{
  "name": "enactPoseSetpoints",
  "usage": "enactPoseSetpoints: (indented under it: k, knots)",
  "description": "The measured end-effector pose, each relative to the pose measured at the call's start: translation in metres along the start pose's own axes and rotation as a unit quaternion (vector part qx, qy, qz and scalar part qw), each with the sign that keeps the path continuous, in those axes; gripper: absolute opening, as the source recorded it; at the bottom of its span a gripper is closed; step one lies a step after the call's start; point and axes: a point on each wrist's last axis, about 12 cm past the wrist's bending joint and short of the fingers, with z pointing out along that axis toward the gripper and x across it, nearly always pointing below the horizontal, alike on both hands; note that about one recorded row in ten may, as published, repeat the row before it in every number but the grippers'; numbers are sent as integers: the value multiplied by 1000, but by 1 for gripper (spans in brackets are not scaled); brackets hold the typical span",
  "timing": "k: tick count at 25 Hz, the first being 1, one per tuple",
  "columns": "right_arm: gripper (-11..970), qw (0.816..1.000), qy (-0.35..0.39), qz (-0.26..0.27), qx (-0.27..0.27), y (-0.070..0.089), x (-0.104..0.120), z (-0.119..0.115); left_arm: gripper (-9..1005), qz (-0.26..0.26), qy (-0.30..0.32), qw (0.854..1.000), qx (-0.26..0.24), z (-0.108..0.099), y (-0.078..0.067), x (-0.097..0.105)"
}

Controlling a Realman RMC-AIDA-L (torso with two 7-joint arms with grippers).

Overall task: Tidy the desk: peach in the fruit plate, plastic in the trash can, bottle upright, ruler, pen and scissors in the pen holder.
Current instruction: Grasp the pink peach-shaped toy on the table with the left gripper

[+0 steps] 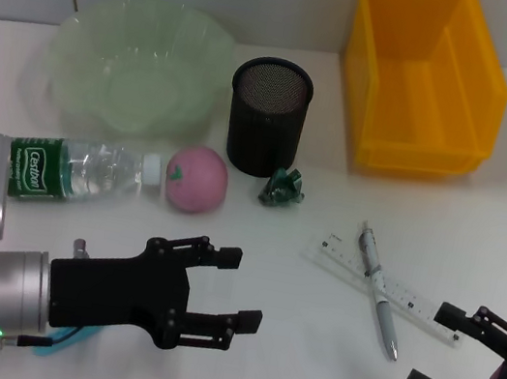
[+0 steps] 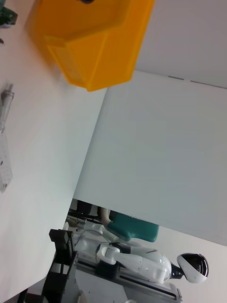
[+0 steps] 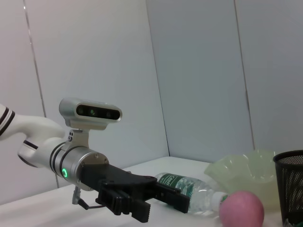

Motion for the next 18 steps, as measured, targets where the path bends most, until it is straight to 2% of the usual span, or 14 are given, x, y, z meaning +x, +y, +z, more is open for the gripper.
enactPoseSetpoints:
  k: [9,12,16,18]
  knots:
    - [838,1000,6,-1,6,-3,0,0,822,6,-3,1000,-3,1,2,-3]
    - [838,1000,12,-1,17,-7,1,1,817,18,-21,999,-17,-1,5,-7]
    - [837,998,-8,8,57,-8,3,-4,812,44,-61,995,-72,3,19,-19]
    - [837,996,-22,12,80,-8,3,-9,809,53,-43,992,-104,14,32,-26]
